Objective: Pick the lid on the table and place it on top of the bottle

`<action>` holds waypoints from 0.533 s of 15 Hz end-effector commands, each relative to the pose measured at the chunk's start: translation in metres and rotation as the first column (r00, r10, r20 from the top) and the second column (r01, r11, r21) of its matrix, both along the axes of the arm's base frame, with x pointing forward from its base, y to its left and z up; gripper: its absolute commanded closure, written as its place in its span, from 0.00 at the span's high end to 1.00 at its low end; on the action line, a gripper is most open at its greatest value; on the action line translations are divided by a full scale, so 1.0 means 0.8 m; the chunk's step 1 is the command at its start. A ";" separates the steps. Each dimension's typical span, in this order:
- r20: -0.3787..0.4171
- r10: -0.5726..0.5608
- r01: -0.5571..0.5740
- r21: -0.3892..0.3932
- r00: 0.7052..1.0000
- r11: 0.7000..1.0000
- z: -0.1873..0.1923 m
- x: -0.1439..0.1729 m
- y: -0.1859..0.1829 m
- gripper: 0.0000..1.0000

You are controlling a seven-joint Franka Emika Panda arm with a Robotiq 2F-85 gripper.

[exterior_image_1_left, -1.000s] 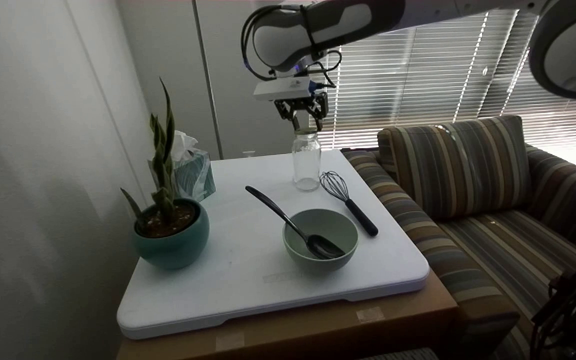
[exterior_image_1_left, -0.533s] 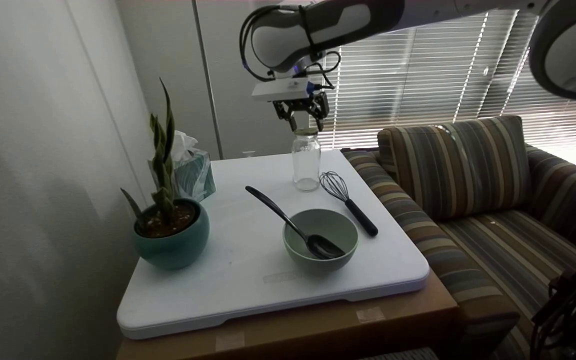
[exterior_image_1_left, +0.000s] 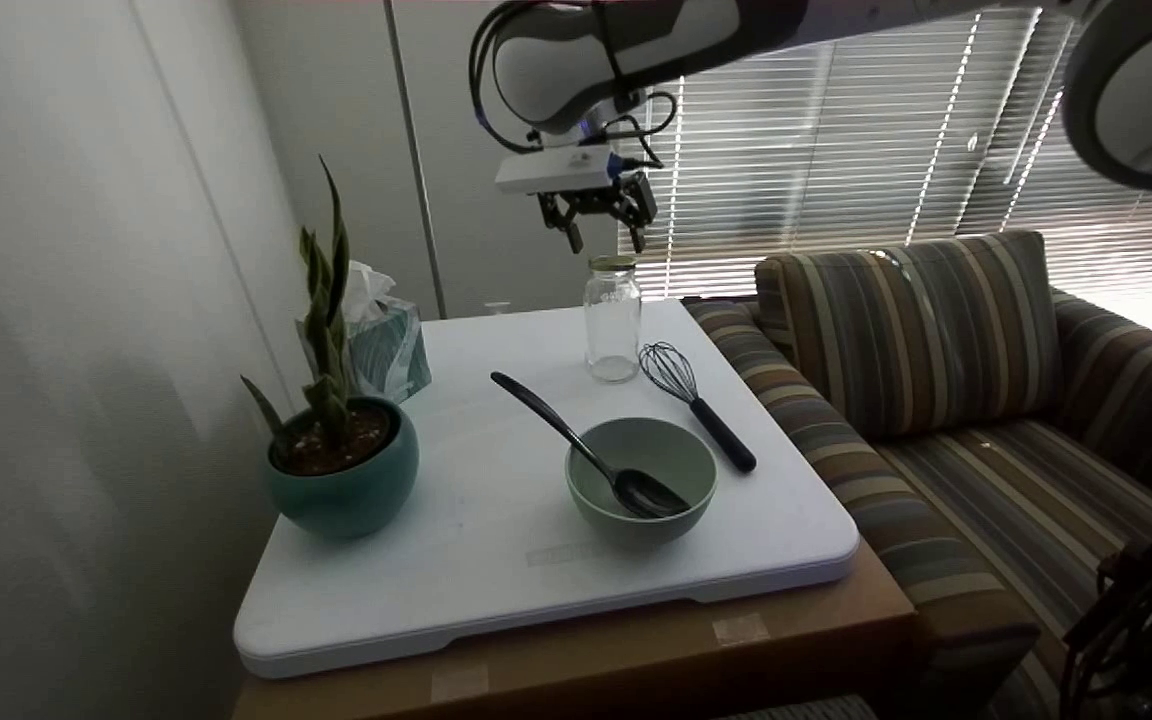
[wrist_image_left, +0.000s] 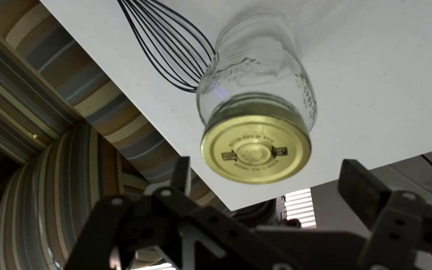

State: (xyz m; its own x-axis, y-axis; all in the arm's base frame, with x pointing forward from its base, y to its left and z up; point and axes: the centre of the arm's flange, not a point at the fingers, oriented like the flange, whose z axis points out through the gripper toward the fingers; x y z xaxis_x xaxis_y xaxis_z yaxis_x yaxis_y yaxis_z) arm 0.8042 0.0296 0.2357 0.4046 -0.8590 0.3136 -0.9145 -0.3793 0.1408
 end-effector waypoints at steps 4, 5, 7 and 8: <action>0.039 0.192 -0.176 -0.247 0.981 0.953 0.119 0.062 0.026 1.00; 0.046 0.244 -0.222 -0.277 0.969 0.935 0.138 0.060 0.033 1.00; 0.083 0.333 -0.287 -0.343 0.939 0.894 0.175 0.057 0.047 1.00; 0.111 0.376 -0.312 -0.374 0.920 0.874 0.192 0.059 0.053 1.00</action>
